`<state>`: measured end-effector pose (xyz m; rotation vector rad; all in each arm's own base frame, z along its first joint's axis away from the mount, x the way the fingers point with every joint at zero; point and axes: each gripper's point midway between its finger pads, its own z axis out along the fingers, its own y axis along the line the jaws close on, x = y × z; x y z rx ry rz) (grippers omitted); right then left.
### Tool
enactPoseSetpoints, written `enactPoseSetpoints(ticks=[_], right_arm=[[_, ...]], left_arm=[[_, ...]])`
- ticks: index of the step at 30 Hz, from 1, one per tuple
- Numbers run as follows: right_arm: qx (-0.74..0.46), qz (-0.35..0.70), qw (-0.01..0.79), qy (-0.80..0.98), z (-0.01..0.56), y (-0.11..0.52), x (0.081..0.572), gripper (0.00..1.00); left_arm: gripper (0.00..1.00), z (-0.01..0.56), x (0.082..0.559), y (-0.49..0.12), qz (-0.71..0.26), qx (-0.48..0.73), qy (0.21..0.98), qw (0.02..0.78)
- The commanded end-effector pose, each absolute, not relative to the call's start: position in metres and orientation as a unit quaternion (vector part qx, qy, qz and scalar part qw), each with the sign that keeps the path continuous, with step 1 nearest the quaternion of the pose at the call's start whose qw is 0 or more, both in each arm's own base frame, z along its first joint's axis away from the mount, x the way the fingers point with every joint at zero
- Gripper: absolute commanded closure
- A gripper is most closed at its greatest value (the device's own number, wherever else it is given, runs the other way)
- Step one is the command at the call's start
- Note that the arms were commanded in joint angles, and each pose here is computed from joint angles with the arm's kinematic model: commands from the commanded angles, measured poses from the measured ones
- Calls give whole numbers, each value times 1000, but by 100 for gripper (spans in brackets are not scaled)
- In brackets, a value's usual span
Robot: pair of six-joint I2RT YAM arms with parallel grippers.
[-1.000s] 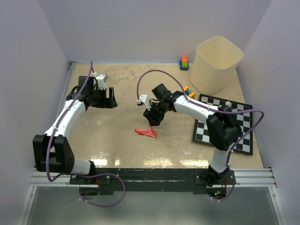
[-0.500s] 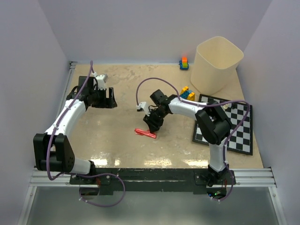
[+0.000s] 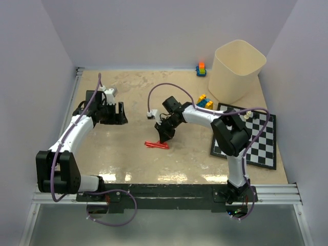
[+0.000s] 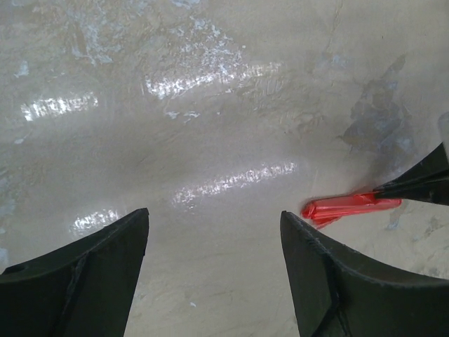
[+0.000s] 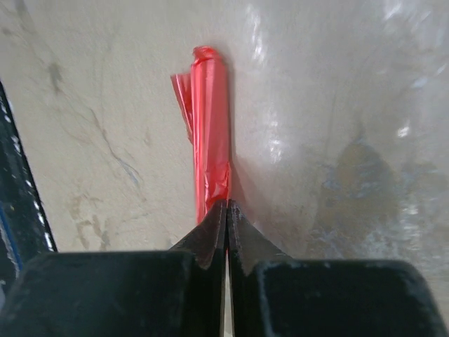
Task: Put the trash bags into the trash bin
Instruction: Pick up the trash bag from the center of the board.
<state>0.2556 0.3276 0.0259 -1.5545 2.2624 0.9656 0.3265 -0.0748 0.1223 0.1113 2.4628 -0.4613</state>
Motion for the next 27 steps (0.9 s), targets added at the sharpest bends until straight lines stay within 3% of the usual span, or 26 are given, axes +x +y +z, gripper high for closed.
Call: enactPoseSetpoints(ticks=[1,5,11,22,27], right_arm=[[-513,380,248,728,127,371,304,100],[-508,381,329,699,189,388,334,100],[-524,357,398,663,228,391,363,100],[-585,316,430,611,245,377,361,100],[-541,340,454,621,265,383,358,100]], left_arm=[[20,121,317,-86,-219,32,921,320],[21,107,310,-98,-257,28,915,310],[23,104,321,-101,-263,45,910,317],[28,115,344,-99,-257,78,897,352],[31,154,333,-102,-364,57,866,337]])
